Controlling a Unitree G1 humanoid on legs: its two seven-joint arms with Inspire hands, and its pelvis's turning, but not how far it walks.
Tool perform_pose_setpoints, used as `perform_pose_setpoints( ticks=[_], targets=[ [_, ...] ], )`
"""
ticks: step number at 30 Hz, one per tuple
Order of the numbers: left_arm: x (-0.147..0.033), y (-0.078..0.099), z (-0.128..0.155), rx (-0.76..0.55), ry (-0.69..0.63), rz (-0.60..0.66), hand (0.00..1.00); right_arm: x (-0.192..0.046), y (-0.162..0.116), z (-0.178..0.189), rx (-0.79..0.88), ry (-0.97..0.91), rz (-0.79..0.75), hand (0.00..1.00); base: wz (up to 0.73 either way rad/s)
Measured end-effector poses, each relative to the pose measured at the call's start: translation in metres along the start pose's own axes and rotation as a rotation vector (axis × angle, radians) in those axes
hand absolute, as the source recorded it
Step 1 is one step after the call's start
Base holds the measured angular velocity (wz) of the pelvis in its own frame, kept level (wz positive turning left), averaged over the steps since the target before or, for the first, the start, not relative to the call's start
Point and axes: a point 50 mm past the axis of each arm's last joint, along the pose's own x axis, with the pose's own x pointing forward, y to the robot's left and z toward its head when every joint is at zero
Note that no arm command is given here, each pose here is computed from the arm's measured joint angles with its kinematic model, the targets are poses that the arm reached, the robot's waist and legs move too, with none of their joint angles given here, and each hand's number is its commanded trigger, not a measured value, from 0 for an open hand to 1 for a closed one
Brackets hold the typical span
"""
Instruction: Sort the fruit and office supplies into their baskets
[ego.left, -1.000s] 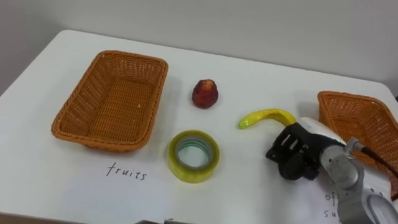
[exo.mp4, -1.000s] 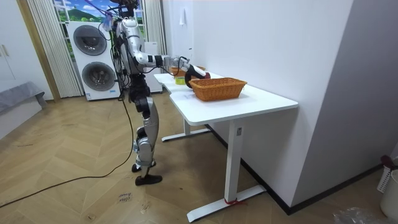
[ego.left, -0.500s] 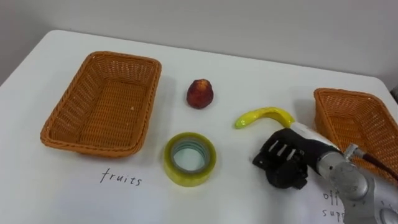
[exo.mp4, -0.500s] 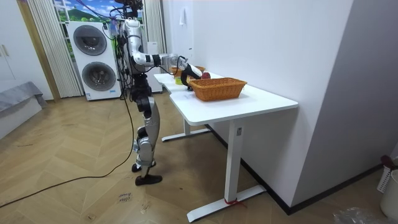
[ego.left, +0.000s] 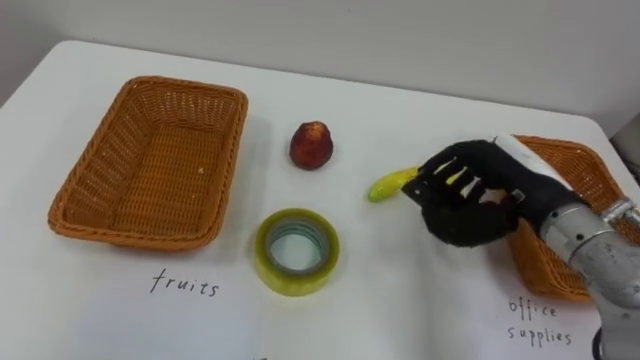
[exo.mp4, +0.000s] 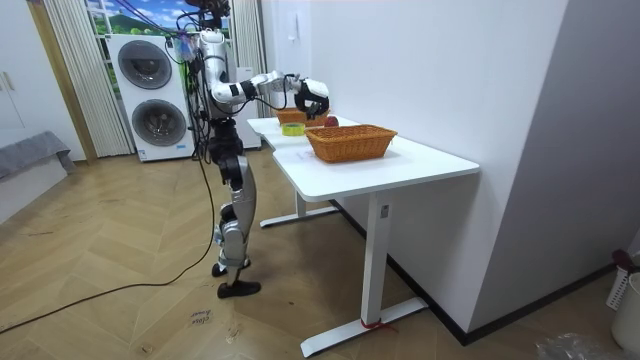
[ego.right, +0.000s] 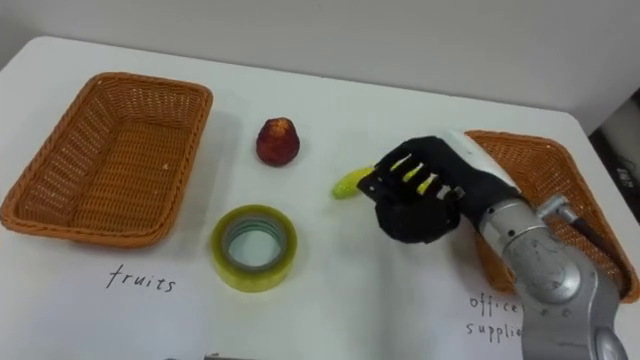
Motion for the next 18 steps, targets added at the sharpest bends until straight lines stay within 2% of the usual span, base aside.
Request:
perform_pose_setpoints(
  ticks=[7, 18],
  targets=[
    [-0.002, -0.008, -0.004, -0.009, 0.002, -0.016, 0.00, -0.004, -0.019, 0.003, 0.010, -0.049, -0.177, 1.00, -0.02],
    [-0.003, -0.005, -0.015, -0.016, 0.025, 0.020, 0.00, -0.016, -0.046, -0.004, 0.034, -0.039, -0.519, 1.00, 0.00]
  ],
)
